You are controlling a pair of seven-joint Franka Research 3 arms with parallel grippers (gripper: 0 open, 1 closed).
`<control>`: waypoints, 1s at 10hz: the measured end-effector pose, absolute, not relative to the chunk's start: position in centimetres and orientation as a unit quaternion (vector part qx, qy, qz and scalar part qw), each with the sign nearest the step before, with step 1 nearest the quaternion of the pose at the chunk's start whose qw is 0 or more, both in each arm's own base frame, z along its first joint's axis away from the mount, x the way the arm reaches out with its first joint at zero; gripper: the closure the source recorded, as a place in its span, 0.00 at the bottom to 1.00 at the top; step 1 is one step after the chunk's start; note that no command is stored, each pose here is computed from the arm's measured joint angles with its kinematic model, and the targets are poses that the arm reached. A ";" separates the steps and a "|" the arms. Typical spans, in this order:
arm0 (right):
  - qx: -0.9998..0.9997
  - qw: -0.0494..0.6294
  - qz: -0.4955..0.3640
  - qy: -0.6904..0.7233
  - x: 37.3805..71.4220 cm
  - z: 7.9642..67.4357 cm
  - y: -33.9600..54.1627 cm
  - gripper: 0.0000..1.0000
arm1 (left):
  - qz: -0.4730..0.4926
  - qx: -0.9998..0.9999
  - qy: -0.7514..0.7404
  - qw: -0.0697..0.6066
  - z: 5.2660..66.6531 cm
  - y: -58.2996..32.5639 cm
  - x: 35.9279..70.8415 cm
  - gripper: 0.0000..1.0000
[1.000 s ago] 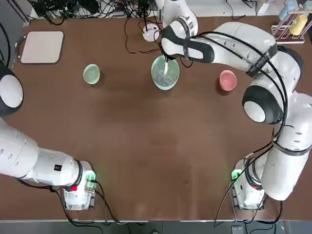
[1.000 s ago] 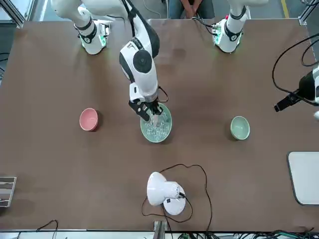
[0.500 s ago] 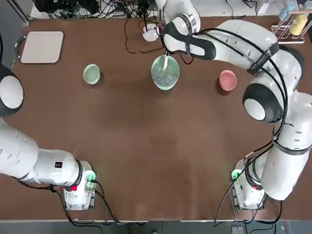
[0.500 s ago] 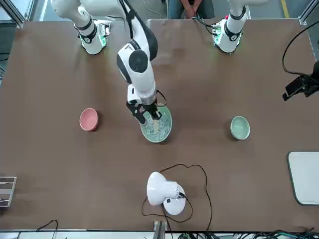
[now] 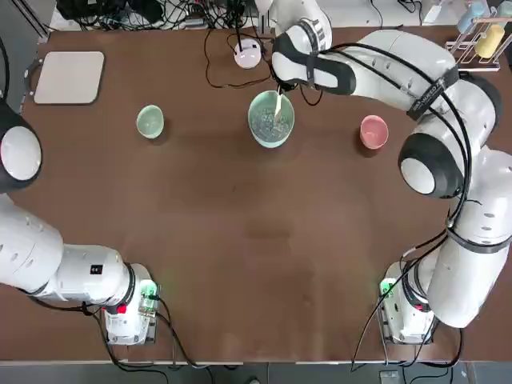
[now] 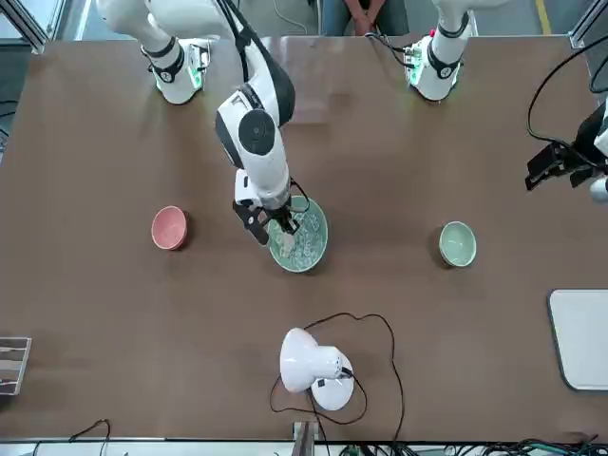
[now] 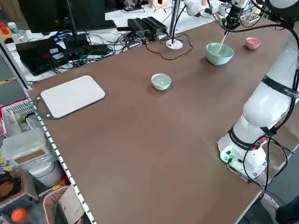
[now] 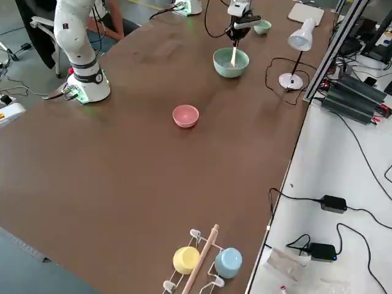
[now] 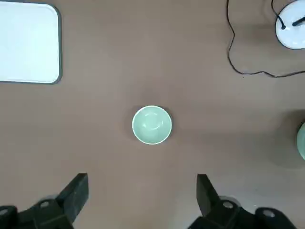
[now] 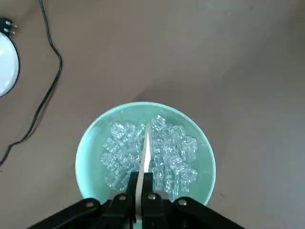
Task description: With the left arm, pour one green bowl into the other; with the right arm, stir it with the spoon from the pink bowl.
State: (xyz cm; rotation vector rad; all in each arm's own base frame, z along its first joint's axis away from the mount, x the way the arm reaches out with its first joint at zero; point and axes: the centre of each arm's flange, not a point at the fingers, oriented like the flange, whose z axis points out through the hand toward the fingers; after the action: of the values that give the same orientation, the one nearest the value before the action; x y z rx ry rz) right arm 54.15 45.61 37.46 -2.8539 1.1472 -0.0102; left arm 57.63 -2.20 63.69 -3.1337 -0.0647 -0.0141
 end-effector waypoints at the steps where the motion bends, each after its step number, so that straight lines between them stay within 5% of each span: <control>1: -0.929 0.031 -0.001 0.370 53.8 37.5 46.0 0.95 | -0.003 -1.000 -0.022 0.008 63.9 -1.9 57.5 0.00; 10: -0.948 0.061 0.025 0.312 53.1 49.7 41.6 0.95 | -0.026 -1.000 0.001 0.007 67.0 -4.3 56.2 0.00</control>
State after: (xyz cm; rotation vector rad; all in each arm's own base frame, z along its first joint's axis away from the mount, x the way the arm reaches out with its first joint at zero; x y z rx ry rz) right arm 53.09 41.57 49.67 -2.8663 0.9449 0.0745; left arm 56.19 -4.31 67.04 -3.1259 0.0020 -0.0814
